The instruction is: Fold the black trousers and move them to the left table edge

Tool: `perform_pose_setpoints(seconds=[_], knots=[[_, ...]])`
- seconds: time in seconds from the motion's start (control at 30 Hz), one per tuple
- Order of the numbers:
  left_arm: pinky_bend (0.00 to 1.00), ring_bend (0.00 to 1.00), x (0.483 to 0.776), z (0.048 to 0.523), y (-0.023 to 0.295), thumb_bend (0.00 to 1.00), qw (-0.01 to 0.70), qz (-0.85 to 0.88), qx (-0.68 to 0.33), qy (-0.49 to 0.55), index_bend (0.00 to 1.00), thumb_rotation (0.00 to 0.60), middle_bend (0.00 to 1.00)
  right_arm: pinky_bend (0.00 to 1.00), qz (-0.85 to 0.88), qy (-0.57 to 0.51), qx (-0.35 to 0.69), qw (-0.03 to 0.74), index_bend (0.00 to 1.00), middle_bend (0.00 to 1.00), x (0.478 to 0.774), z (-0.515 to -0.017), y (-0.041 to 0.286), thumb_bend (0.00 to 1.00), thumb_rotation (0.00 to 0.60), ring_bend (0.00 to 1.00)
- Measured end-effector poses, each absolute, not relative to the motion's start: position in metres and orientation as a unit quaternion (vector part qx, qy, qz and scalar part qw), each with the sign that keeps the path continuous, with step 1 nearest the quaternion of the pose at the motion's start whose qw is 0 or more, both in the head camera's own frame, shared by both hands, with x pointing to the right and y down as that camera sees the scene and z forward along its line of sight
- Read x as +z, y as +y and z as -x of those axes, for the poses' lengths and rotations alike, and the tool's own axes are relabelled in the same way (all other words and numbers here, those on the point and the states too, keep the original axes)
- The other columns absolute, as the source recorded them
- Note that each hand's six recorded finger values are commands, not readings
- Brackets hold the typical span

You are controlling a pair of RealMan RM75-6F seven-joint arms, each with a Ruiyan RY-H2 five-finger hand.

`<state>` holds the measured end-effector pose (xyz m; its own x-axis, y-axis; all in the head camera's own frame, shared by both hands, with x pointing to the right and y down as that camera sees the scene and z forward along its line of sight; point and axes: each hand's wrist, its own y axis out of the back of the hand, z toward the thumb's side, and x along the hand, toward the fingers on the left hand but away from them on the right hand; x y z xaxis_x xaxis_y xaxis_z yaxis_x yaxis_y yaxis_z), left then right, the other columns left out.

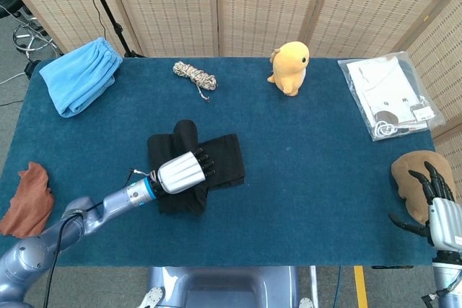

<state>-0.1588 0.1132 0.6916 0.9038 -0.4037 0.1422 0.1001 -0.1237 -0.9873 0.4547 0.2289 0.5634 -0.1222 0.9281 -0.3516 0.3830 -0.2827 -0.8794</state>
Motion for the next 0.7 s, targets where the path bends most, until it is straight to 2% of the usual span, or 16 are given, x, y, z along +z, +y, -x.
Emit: perform_pose_setpoints(seconds=[0.1, 0.13, 0.17, 0.23, 0.33, 0.7], knots=[[0.42, 0.25, 0.698, 0.151, 0.114, 0.33, 0.653, 0.723, -0.202, 0.100, 0.31, 0.600, 0.18, 0.10, 0.609, -0.538, 0.521, 0.262, 0.17, 0.02, 0.564, -0.455, 0.229, 0.00, 0.600, 0.00], [0.38, 0.19, 0.700, 0.149, 0.114, 0.25, 0.653, 0.723, -0.206, 0.099, 0.19, 0.600, 0.09, 0.10, 0.608, -0.538, 0.521, 0.262, 0.17, 0.02, 0.564, -0.455, 0.229, 0.00, 0.600, 0.00], [0.35, 0.13, 0.703, 0.147, 0.114, 0.17, 0.652, 0.721, -0.212, 0.098, 0.10, 0.600, 0.03, 0.10, 0.608, -0.539, 0.521, 0.261, 0.17, 0.02, 0.564, -0.455, 0.229, 0.00, 0.600, 0.00], [0.31, 0.06, 0.707, 0.144, 0.112, 0.07, 0.649, 0.721, -0.221, 0.102, 0.01, 0.600, 0.00, 0.10, 0.607, -0.540, 0.521, 0.262, 0.17, 0.02, 0.563, -0.456, 0.228, 0.00, 0.600, 0.00], [0.27, 0.00, 0.705, 0.138, 0.110, 0.02, 0.634, 0.730, -0.224, 0.123, 0.00, 0.600, 0.00, 0.10, 0.607, -0.539, 0.522, 0.261, 0.17, 0.02, 0.564, -0.456, 0.228, 0.00, 0.600, 0.00], [0.20, 0.00, 0.673, 0.122, 0.101, 0.00, 0.579, 0.766, -0.179, 0.214, 0.00, 0.600, 0.00, 0.10, 0.608, -0.538, 0.522, 0.262, 0.17, 0.02, 0.564, -0.455, 0.229, 0.00, 0.600, 0.00]])
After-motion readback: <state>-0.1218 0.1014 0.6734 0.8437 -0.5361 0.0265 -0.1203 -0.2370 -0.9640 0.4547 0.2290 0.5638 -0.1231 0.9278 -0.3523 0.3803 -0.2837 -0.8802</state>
